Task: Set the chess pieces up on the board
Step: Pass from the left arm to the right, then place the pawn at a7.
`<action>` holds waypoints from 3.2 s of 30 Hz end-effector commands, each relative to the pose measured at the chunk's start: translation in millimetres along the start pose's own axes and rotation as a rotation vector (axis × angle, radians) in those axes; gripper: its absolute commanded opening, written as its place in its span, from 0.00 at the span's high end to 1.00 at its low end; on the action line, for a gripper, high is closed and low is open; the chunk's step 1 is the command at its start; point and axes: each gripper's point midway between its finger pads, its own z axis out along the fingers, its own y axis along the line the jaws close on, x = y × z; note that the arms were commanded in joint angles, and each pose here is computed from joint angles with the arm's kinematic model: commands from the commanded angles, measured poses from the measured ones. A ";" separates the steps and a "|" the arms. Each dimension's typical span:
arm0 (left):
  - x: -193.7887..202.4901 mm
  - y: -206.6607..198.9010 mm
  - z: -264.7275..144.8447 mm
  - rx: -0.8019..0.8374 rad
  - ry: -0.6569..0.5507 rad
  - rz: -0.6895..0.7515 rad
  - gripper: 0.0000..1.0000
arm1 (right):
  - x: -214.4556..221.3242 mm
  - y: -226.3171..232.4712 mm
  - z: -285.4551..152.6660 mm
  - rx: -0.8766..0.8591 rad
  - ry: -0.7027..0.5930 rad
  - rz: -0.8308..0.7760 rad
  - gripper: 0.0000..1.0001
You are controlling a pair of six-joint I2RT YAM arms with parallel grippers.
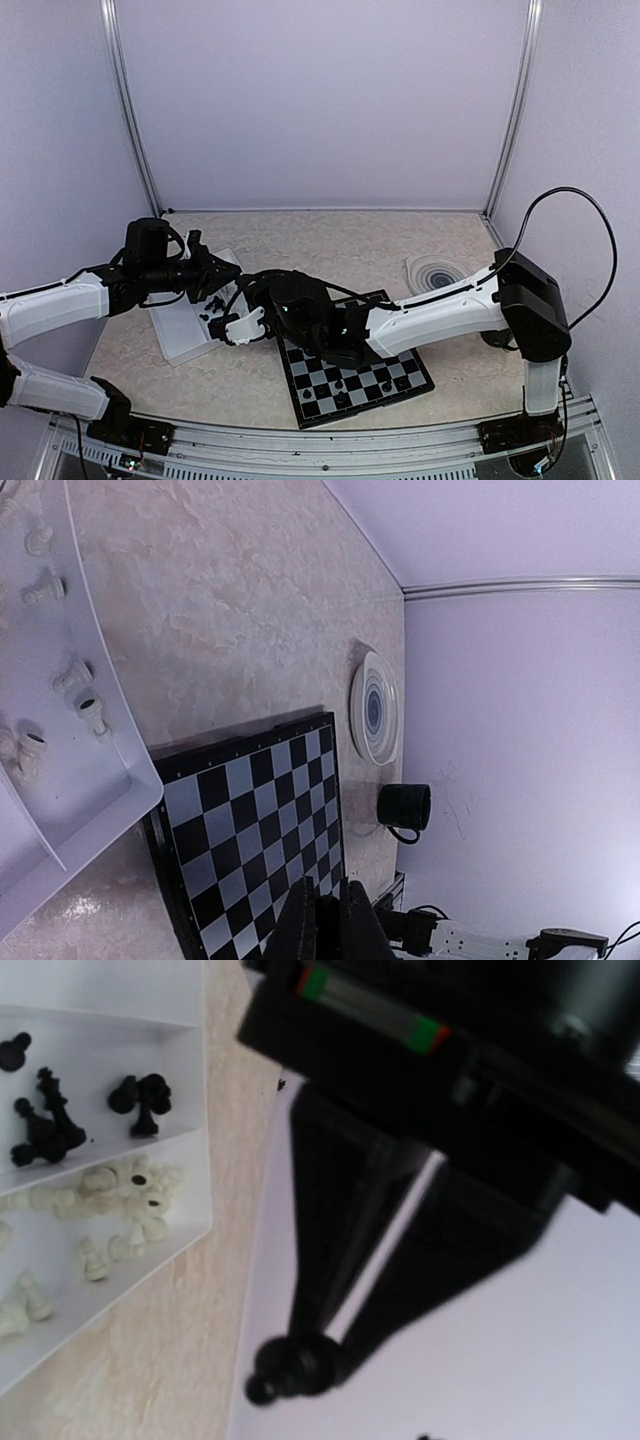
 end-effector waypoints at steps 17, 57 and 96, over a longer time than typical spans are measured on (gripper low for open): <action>9.7 -19.1 -2.7 0.066 0.030 0.027 0.95 | -18.6 -7.8 6.9 0.116 0.007 -0.021 0.78; -51.3 -11.6 3.8 -0.025 -0.063 0.187 0.96 | -16.3 13.8 -7.8 -0.197 -0.012 0.204 1.00; -114.1 21.2 32.3 -0.221 -0.055 0.577 0.95 | 191.4 171.1 -223.5 -1.113 0.292 0.887 1.00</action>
